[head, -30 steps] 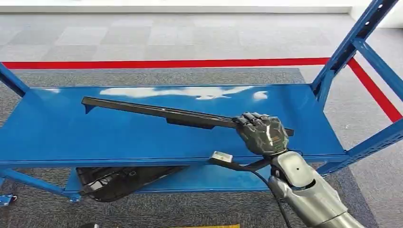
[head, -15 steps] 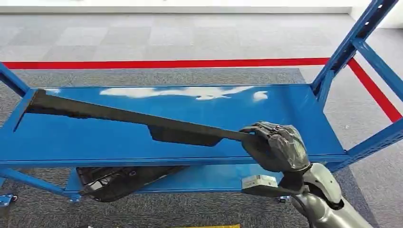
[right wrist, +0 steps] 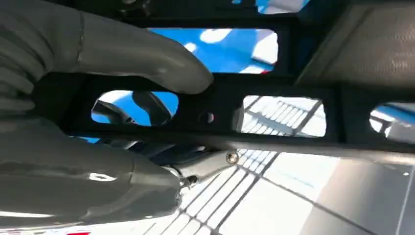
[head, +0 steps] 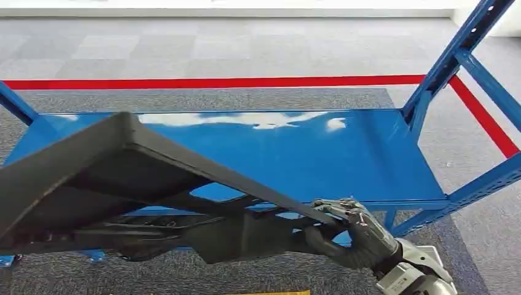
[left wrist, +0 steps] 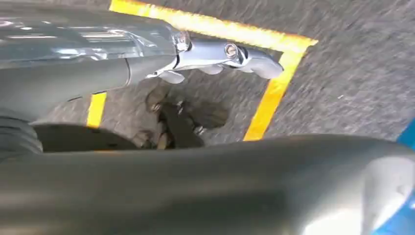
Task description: Take the parts from the cabinet and place them on the table.
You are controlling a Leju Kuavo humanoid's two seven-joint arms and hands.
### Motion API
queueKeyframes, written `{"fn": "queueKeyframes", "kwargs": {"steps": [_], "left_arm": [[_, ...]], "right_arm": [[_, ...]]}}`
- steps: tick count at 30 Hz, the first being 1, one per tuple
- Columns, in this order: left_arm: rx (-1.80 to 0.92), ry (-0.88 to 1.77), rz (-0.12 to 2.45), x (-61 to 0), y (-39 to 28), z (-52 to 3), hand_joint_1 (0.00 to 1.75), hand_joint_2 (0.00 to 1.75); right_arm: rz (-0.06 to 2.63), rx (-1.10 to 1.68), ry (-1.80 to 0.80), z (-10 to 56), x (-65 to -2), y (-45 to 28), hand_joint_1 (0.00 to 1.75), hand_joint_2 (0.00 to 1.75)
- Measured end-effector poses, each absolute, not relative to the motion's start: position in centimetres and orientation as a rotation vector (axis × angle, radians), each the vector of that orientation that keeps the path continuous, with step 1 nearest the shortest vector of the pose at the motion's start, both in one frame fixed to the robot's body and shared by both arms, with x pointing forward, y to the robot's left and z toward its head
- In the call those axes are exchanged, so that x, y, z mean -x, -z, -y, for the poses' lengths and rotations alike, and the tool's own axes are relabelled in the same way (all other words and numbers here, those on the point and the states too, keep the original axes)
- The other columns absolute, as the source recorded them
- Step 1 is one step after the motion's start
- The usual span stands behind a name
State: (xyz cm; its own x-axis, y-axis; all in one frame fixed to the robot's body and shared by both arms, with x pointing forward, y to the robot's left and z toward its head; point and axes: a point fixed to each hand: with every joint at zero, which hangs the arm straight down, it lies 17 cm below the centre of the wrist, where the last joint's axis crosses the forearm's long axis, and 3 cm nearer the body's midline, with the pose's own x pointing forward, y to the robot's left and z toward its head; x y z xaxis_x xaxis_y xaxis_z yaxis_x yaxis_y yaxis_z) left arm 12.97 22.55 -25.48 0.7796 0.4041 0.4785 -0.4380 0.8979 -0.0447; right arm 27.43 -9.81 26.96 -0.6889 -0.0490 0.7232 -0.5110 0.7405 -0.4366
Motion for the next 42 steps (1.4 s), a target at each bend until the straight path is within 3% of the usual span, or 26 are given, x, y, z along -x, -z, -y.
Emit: {"fn": "queueKeyframes", "kwargs": {"steps": [6,42], "left_arm": [[-0.121,-0.365,0.654,-14.8,24.1,-23.5,0.0,1.75],[-0.079,-0.204,0.588,-13.8,25.0,-22.5,0.0,1.75]], "right_arm": [[2.223,-0.476,-0.763,9.5,-26.0,-27.4,1.75,1.75],[2.02,-0.262,-0.923,10.4,-30.5,-21.2,1.75,1.75]]}}
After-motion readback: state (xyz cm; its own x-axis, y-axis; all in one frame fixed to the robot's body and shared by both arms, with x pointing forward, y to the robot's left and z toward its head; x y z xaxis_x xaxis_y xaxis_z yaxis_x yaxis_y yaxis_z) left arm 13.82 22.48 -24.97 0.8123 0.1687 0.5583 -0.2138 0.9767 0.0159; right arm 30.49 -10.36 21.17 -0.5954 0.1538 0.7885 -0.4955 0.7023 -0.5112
